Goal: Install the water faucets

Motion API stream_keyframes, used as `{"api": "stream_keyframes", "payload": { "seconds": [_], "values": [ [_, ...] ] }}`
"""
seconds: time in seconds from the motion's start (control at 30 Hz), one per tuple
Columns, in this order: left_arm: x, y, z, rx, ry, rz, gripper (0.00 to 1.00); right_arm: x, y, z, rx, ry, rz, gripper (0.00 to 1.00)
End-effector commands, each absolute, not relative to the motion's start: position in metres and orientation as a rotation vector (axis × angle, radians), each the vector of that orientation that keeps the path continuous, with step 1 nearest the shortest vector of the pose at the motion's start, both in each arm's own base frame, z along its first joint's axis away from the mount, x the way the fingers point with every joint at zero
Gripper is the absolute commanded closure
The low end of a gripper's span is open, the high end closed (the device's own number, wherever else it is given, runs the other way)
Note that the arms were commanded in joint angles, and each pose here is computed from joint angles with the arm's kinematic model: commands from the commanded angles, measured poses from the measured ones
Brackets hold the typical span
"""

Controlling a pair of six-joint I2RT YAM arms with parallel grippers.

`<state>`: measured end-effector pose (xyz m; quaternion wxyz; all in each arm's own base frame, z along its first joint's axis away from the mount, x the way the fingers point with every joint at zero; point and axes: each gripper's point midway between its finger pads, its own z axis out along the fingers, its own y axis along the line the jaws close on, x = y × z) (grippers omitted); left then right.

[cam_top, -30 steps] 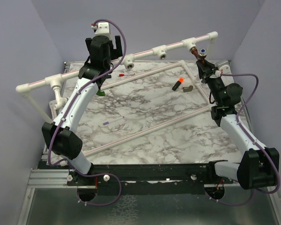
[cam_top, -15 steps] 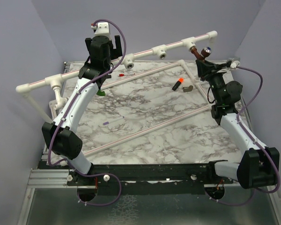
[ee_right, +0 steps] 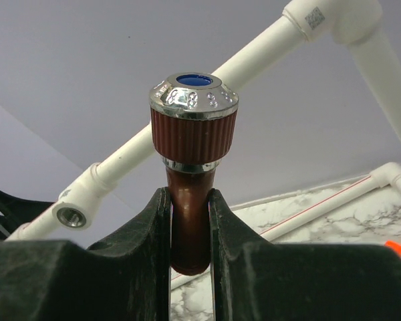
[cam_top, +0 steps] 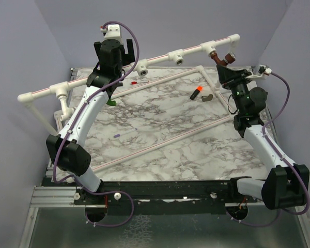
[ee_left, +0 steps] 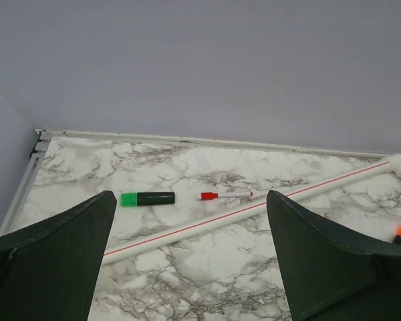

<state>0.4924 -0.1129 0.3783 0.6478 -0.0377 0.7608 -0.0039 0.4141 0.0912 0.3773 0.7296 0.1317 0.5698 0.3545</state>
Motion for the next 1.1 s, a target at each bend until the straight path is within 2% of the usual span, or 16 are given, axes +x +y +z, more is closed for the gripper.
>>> {"api": "stream_keyframes", "payload": {
  "seconds": [0.0,0.4,1.07],
  "values": [
    [0.480,-0.112,0.355,-0.039,1.824,0.016,0.06,0.410,0.096,0.384,0.459,1.245,0.957,1.00],
    [0.480,-0.112,0.355,-0.038,1.827,0.017,0.05,0.403,0.112,0.397,0.651,1.221,1.290,0.99],
    [0.481,-0.114,0.352,-0.029,1.834,0.014,0.05,0.393,0.118,0.414,0.911,1.199,1.579,0.99]
  ]
}}
